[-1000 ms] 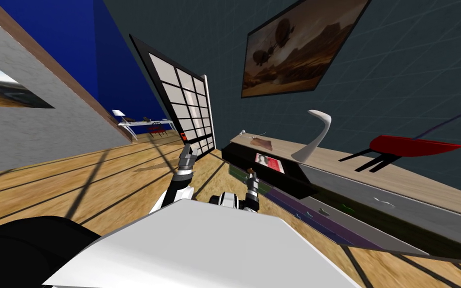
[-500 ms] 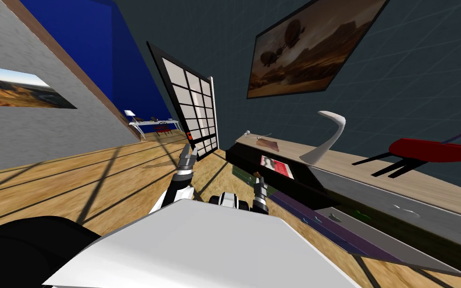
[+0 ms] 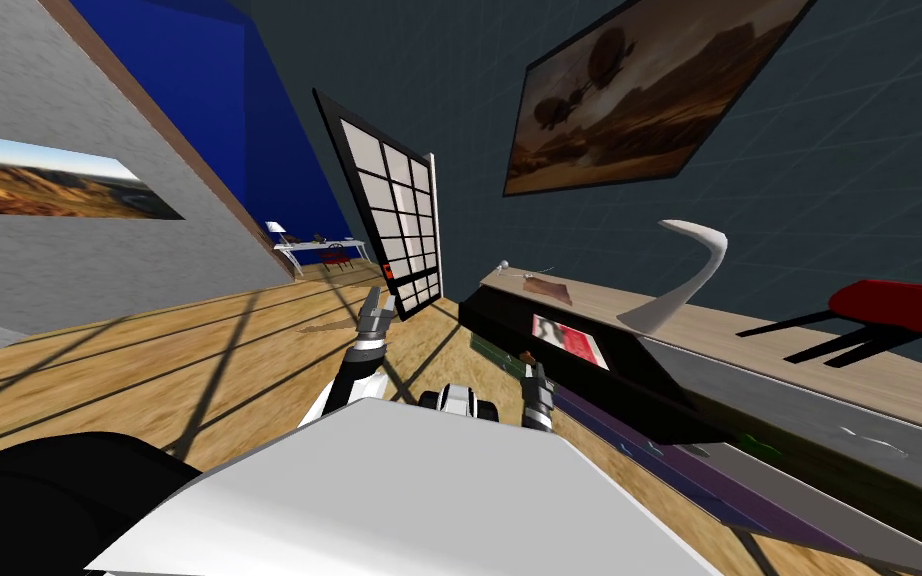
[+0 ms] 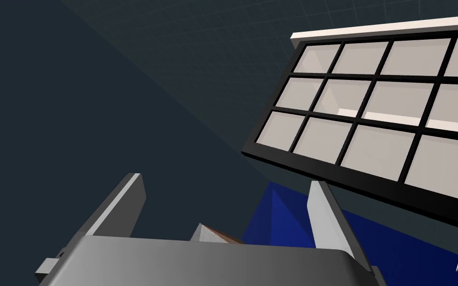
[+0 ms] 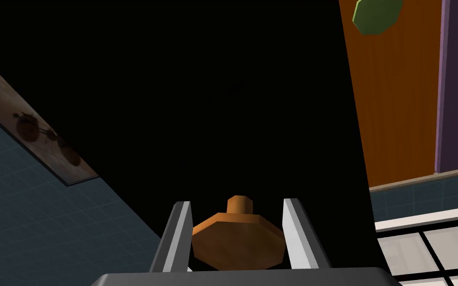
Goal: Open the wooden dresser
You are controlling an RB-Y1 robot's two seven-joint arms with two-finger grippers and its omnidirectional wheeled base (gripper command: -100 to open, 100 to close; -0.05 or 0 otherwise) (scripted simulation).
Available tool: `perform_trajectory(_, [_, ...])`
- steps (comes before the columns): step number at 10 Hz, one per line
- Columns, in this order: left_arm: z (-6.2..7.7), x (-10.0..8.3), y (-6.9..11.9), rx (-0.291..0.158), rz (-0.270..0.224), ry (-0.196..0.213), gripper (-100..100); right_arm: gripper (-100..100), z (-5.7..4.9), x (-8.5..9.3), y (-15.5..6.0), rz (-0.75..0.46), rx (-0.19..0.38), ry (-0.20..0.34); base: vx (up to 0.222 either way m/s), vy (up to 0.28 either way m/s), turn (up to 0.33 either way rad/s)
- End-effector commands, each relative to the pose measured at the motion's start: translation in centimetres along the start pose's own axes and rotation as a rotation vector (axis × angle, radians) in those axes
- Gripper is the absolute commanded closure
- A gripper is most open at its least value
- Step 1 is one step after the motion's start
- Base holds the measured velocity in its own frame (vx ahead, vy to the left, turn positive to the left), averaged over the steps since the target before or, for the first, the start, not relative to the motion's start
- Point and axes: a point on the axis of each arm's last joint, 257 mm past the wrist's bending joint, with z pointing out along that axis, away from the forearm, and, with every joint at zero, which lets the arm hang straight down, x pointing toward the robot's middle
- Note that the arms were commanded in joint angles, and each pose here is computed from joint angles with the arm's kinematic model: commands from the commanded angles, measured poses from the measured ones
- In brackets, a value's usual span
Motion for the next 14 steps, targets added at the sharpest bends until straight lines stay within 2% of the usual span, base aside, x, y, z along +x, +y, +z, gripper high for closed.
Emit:
perform_trajectory(1, [0.0,0.0,0.0,0.0,0.0,0.0,0,-100,0.8,-0.4,-0.7,0.003,-0.002,0.004,-0.024,-0.005,-0.013])
perform_trajectory(7, [0.0,0.0,0.0,0.0,0.0,0.0,0,-100,3.0,-1.8,-3.2,0.008,-0.003,0.006,-0.027,-0.006,0.003])
perform_trajectory(8, [0.0,0.0,0.0,0.0,0.0,0.0,0,-100,3.0,-1.8,-3.2,0.008,-0.003,0.006,-0.015,0.004,0.0])
perform_trajectory(10, [0.0,0.0,0.0,0.0,0.0,0.0,0,-100,3.6,-2.3,-4.2,0.008,-0.002,0.002,-0.019,0.002,0.003])
perform_trajectory(11, [0.0,0.0,0.0,0.0,0.0,0.0,0,-100,3.6,-2.3,-4.2,0.008,-0.002,0.002,-0.015,-0.008,-0.016])
perform_trajectory(12, [0.0,0.0,0.0,0.0,0.0,0.0,0,-100,2.9,-2.0,-2.5,-0.001,-0.047,0.01,0.003,-0.009,0.004])
perform_trajectory(13, [0.0,0.0,0.0,0.0,0.0,0.0,0,0,2.7,-1.9,-2.1,-0.005,-0.057,0.011,0.005,-0.002,0.006])
perform_trajectory(14, [0.0,0.0,0.0,0.0,0.0,0.0,0,0,2.5,-1.8,-1.7,-0.007,-0.068,0.013,0.0,0.0,0.0])
